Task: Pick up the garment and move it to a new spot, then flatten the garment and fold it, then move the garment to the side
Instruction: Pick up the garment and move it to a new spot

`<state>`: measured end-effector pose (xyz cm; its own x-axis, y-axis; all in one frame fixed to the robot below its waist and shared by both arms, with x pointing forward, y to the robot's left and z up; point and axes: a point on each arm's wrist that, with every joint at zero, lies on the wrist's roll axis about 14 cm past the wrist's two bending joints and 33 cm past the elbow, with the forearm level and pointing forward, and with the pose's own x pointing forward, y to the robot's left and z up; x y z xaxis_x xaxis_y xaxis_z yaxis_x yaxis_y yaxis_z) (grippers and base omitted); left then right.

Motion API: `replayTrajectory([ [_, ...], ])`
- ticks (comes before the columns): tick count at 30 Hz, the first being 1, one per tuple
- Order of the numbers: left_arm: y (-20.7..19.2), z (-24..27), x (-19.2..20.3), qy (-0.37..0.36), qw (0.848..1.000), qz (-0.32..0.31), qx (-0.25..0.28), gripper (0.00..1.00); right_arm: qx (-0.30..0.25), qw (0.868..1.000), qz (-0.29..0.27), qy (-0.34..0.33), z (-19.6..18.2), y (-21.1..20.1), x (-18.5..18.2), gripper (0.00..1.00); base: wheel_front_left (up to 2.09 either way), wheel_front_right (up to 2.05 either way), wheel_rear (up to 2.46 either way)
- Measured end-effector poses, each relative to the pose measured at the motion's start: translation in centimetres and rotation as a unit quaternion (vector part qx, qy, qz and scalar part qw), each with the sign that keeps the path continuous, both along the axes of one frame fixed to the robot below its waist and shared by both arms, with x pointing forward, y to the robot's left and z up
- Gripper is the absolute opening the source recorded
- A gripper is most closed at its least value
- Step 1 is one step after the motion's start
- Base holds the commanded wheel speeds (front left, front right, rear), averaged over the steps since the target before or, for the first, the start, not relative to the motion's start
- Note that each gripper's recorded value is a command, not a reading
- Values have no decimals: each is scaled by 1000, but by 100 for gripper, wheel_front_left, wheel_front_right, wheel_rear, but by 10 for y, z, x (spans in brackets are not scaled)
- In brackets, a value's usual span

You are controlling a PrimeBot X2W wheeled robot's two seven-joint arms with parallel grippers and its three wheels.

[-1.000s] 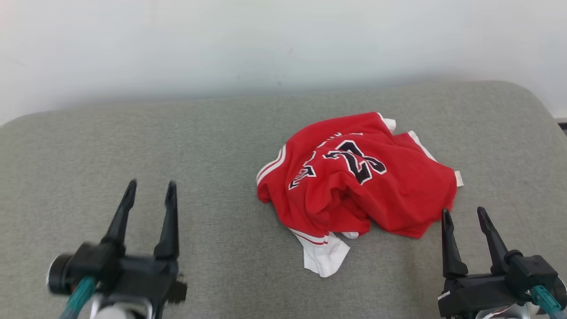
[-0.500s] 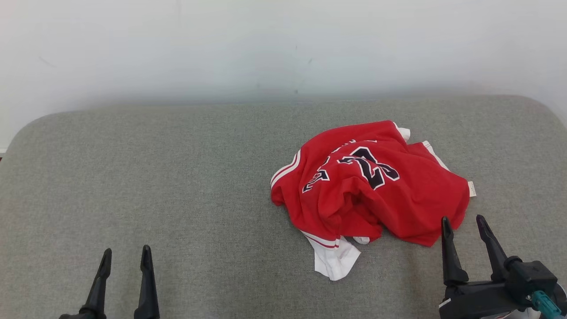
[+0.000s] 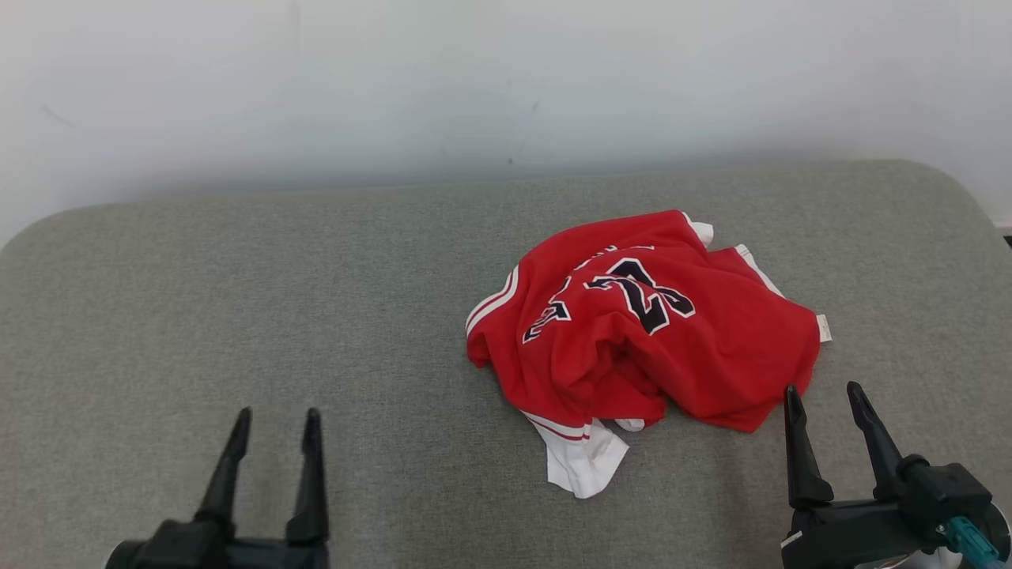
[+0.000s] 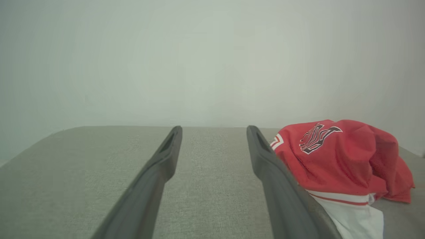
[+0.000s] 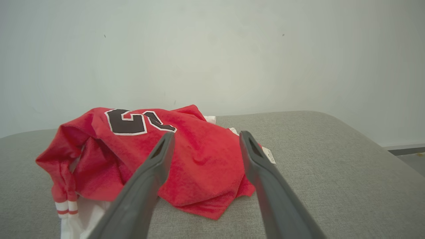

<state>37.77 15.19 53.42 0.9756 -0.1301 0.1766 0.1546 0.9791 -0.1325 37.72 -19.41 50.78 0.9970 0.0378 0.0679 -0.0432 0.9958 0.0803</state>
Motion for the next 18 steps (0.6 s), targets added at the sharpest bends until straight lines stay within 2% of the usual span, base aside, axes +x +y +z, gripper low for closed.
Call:
replayTrajectory([
  [9,-81,-6,23,10,993,-120,9,100,5,1000,-20,9,-6,-12,-3,100,0,0,0],
  [18,-151,-54,17,90,969,-227,42,100,11,998,-60,18,-14,-36,-11,100,0,0,0],
])
